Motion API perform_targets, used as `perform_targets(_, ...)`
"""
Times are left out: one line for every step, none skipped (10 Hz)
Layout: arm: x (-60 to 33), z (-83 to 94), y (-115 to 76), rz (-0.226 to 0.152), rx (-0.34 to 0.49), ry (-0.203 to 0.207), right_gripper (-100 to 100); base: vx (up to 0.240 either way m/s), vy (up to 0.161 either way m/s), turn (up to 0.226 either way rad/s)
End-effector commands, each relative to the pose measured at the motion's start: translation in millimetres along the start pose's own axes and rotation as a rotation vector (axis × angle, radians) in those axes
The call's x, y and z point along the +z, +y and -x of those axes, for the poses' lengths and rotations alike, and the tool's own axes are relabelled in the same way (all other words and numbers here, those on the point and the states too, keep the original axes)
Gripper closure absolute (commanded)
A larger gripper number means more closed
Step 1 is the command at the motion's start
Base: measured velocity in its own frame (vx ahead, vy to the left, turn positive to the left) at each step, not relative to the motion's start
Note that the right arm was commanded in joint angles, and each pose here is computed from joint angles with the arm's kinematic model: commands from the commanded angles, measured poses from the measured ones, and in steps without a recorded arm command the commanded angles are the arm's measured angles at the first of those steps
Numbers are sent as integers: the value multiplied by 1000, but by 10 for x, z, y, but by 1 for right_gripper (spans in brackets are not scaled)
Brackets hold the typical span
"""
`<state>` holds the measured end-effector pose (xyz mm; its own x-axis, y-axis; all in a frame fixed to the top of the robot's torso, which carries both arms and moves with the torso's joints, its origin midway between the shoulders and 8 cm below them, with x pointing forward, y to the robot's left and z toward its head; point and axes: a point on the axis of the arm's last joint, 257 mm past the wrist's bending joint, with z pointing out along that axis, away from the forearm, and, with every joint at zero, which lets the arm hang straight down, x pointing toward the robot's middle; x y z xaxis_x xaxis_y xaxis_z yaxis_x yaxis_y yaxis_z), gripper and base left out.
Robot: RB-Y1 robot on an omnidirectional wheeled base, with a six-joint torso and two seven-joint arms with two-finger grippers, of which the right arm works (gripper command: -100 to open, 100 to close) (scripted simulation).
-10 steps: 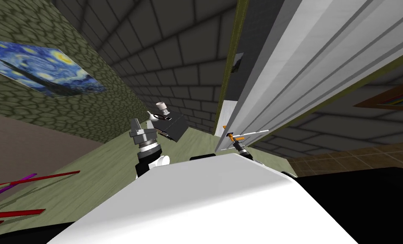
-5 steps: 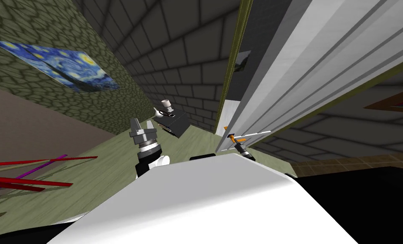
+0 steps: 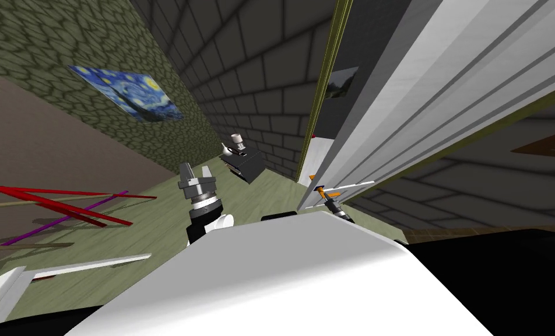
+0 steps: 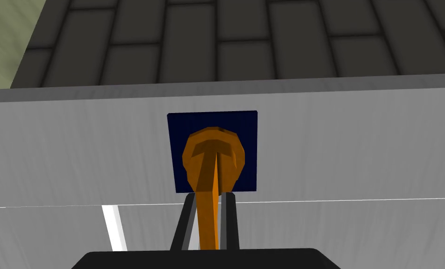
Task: Pull the door open
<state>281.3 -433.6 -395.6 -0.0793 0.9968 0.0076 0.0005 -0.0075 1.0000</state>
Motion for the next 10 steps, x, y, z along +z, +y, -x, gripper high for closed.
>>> perform_targets(-60,51,22,0,-5,-3,100,-214,-64,158)
perform_targets(-93,59,25,0,-5,-2,100,-207,-84,178)
perform_targets(-120,66,28,0,-6,-1,100,-213,-92,139)
perform_targets(-147,73,31,0,-7,0,100,-190,-37,119)
perform_targets(-116,0,-1,-2,1,9,100,-77,-2,22)
perform_targets(-118,2,-8,-5,1,10,100,-156,-43,150)
perform_targets(-115,4,-7,-5,1,10,100,-192,-70,160)
perform_targets(-106,12,-2,-4,0,11,100,-221,-83,161)
perform_targets(-99,19,1,-4,-1,11,100,-255,-83,175)
perform_targets(-91,25,5,-3,-2,12,100,-228,-72,152)
